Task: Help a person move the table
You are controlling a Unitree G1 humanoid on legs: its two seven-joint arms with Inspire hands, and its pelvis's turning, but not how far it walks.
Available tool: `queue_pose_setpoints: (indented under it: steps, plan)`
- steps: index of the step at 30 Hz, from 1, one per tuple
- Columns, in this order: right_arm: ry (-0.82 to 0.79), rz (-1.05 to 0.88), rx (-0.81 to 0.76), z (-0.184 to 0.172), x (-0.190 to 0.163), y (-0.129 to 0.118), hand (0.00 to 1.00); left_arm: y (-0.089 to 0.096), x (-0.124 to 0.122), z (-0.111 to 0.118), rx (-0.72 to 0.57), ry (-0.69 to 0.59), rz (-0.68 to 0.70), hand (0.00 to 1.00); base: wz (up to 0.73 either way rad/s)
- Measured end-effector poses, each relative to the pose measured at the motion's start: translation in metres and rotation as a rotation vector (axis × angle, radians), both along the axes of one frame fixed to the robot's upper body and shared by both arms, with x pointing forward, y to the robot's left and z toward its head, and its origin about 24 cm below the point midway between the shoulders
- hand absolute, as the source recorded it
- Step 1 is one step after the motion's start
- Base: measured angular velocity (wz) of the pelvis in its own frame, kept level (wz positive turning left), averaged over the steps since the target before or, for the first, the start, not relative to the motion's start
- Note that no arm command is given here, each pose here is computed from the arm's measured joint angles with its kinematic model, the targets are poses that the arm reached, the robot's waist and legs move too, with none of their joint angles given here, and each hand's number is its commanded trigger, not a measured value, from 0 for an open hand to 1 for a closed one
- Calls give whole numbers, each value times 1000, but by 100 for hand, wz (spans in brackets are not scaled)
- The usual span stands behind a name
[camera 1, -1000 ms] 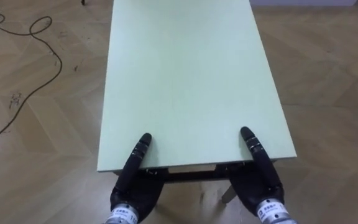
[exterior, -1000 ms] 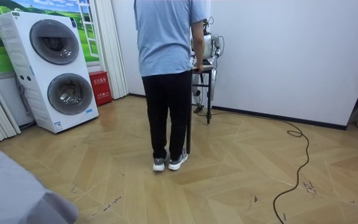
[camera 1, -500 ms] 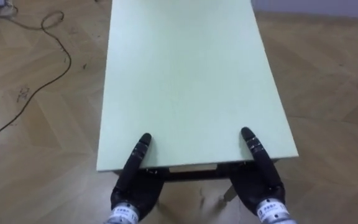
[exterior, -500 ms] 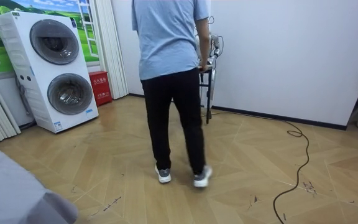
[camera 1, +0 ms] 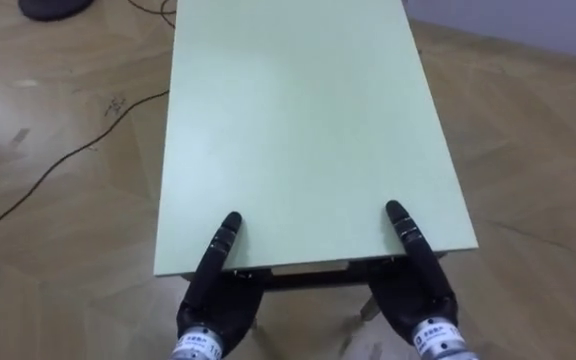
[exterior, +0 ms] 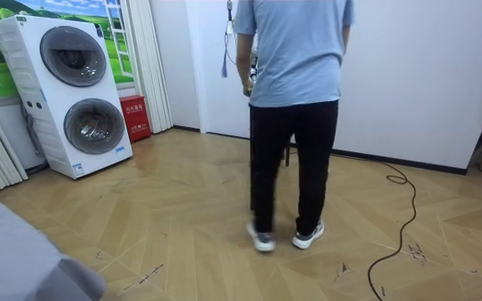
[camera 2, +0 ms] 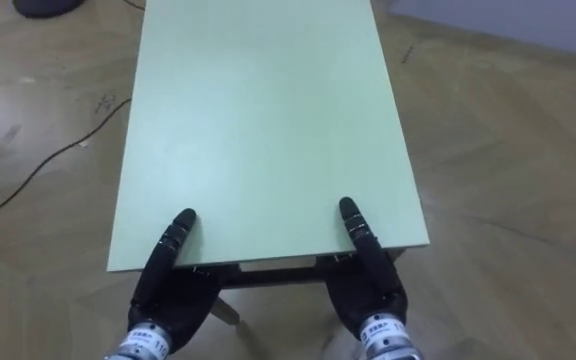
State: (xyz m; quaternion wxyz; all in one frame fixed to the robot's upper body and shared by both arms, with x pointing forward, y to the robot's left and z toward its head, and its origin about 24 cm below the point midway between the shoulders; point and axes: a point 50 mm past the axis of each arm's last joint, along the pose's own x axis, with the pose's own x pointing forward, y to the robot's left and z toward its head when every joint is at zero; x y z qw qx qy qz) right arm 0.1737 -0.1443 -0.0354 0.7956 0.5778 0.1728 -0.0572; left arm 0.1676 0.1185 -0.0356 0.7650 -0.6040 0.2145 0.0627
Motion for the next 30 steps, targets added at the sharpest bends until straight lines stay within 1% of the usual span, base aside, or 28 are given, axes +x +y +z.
queue_pose_setpoints:
  steps: [3,8,17,19,21,25,30]
  plan:
    - [1,-9,14,-1,-1,2,100,2,2,1,12,-10,-6,100,76]
    - [12,-3,16,-4,-5,3,100,4,-3,-2,11,5,-10,100,73]
    - [-5,-20,8,-2,-2,-6,100,-5,1,-1,0,-1,-41,100,70]
    - [-7,-12,1,-2,-2,-8,100,-7,0,-2,-5,0,-42,100,31]
    - [-9,-1,13,-2,-3,-2,100,-3,-1,-2,6,-2,-26,100,30]
    - [-26,3,5,1,2,-6,100,-6,1,0,-9,-12,-14,100,38]
    - [-18,16,2,1,2,-4,100,-2,1,0,1,-12,0,100,18]
